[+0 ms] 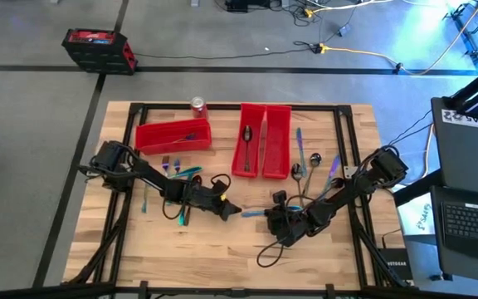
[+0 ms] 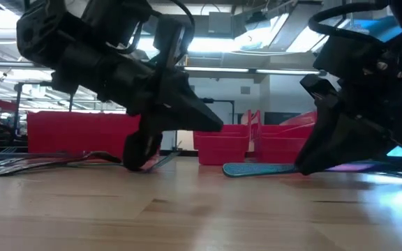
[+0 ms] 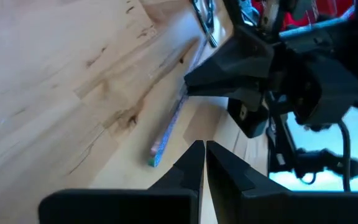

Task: Sort silverware
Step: Put the blue table knife into the right red bin

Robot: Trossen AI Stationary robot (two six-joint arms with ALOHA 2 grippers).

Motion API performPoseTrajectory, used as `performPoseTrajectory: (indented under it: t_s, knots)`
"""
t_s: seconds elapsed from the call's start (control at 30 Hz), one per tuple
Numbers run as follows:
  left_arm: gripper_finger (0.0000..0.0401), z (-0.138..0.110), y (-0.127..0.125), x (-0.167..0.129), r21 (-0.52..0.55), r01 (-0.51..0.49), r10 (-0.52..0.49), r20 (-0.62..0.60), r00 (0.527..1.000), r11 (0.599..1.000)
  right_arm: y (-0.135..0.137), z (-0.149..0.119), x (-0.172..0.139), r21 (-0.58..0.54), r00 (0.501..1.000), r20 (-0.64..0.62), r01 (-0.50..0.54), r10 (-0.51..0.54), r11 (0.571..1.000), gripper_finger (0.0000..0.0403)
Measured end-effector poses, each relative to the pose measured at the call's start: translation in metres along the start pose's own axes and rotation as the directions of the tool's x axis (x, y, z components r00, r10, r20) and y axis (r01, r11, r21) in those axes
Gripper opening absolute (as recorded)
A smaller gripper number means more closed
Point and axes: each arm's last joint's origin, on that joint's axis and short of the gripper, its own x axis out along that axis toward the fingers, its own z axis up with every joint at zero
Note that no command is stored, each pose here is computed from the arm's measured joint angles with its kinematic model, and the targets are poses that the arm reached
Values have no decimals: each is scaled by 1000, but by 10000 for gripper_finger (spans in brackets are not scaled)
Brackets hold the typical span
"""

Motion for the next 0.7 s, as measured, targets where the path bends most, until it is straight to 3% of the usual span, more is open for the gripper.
performPoseTrajectory:
  t_s: [0.3,0.5,0.7]
  knots:
    - [4,9,-6,-1,22,73,-74,76,994,997,0,0,0,1,1000,1,1,-1,1000,15]
    - [4,10,-5,0,-48,66,-62,84,995,997,0,0,0,3,1000,1,1,-1,1000,15]
    - [4,13,-5,0,-49,76,-71,91,993,996,0,0,0,3,1000,0,2,-2,1000,14]
